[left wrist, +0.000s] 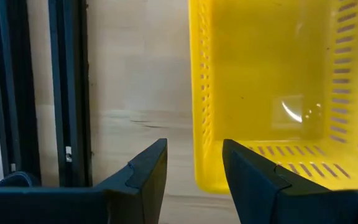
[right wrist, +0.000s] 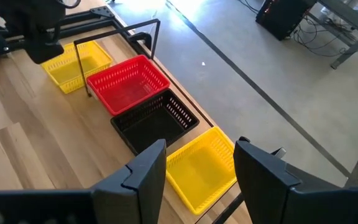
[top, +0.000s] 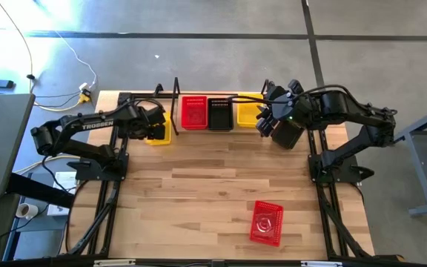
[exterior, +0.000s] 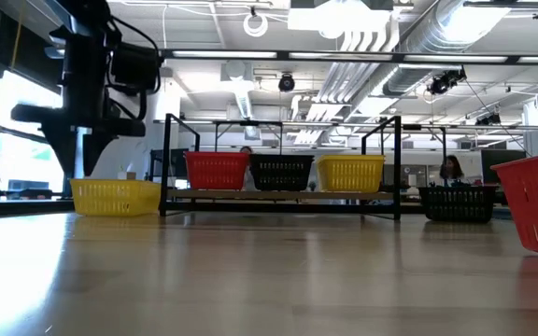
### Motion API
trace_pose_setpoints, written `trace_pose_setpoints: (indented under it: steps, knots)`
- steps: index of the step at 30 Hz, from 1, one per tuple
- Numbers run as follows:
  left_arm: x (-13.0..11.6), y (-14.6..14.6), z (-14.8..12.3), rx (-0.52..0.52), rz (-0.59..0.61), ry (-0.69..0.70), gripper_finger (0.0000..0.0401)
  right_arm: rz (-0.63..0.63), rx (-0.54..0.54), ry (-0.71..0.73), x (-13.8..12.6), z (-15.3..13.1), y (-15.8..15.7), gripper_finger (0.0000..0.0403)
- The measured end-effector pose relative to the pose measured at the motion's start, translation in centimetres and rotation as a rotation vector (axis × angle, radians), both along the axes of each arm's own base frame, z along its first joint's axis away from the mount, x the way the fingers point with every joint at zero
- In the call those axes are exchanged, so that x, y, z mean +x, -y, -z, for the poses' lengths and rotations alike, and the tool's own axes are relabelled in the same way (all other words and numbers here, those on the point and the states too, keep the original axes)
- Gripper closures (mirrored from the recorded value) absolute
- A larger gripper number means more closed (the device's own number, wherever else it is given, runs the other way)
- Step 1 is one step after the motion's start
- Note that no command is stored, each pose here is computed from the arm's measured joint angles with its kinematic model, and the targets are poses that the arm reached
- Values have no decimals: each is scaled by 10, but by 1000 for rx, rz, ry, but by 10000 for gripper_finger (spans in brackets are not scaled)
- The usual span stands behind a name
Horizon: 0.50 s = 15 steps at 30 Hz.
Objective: Stack baskets on shelf by color
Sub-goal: Stack the yellow bin on the yellow bins on the shelf
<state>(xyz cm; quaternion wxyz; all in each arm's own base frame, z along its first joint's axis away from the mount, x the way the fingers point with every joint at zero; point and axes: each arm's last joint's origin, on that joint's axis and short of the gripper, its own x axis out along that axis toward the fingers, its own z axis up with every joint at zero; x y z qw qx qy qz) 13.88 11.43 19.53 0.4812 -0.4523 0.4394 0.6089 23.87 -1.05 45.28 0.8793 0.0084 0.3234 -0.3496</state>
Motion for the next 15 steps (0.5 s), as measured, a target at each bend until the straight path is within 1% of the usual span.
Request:
trace_pose_setpoints:
  steps: [6,11,15]
  knots:
    - [0,0,13,33,-16,35,256,0,1,0,0,0,0,232]
    - [-3,2,23,25,-41,31,258,-10,12,0,0,0,0,232]
    - [-7,3,28,17,-49,20,279,-22,25,0,0,0,-1,232]
